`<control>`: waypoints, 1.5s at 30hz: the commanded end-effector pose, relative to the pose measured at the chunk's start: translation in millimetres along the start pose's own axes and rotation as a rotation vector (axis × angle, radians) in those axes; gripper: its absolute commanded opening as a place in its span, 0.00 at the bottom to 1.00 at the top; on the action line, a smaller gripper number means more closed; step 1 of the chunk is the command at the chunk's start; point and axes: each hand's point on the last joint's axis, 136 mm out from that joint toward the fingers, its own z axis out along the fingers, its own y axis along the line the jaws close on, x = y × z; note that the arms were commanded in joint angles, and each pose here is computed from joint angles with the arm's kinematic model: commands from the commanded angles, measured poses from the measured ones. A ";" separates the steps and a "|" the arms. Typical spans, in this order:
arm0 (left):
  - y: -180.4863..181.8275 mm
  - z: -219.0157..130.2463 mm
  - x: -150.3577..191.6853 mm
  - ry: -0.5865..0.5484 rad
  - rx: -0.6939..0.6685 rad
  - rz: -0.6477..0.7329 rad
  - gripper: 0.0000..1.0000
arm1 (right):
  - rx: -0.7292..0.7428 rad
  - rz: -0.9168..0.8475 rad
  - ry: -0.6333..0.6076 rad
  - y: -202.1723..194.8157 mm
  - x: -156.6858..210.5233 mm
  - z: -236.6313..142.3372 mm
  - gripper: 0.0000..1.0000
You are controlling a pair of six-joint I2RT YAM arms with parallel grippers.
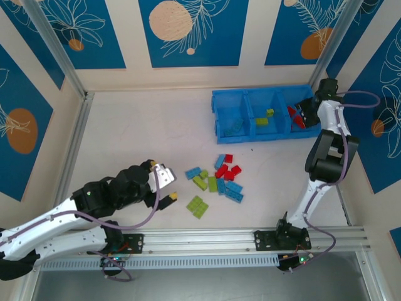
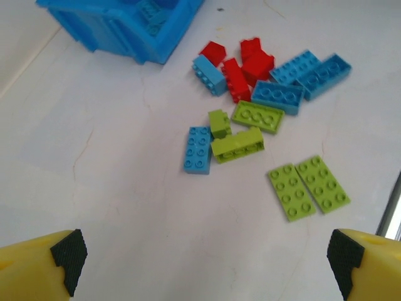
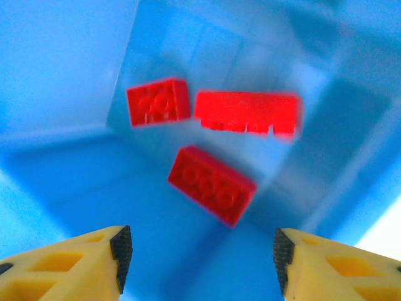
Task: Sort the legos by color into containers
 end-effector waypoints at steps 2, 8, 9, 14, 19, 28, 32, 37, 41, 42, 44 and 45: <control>15.7 -4.7 -23.8 -0.095 -0.070 -0.298 1.00 | -0.191 -0.027 -0.026 27.4 23.6 -78.0 0.66; 23.9 18.6 -13.0 -0.041 -0.145 -0.443 1.00 | -0.413 -0.190 0.071 37.4 111.5 -147.4 0.69; 24.2 24.2 -11.2 -0.025 -0.153 -0.448 1.00 | -0.453 -0.247 0.089 40.8 130.3 -159.1 0.69; 19.9 65.8 -9.5 0.009 -0.110 -0.523 1.00 | -0.603 -0.606 0.240 31.1 259.4 -208.9 0.72; 39.6 119.4 8.3 0.045 -0.146 -0.845 1.00 | -0.596 -0.738 0.388 -13.1 345.0 -222.0 0.73; 31.3 178.0 43.4 0.276 -0.297 -1.291 0.94 | -0.469 -0.860 0.366 -51.0 369.5 -221.8 0.74; 36.5 184.1 57.3 0.342 -0.415 -1.361 1.00 | -0.488 -0.842 0.348 -48.2 365.7 -228.7 0.74; 29.7 198.9 64.4 0.431 -0.431 -1.442 1.00 | -0.516 -0.837 0.322 -45.6 362.2 -234.7 0.75; 13.8 216.9 74.9 0.584 -0.412 -1.433 1.00 | -0.510 -0.826 0.325 -46.9 361.6 -236.0 0.75; 12.1 220.1 76.4 0.598 -0.413 -1.434 1.00 | -0.518 -0.823 0.333 -46.3 363.0 -237.8 0.75; 8.9 226.0 80.3 0.615 -0.408 -1.428 1.00 | -0.521 -0.829 0.342 -47.1 365.6 -238.8 0.75; 9.7 228.1 80.7 0.615 -0.410 -1.420 1.00 | -0.522 -0.830 0.340 -47.6 365.7 -239.2 0.75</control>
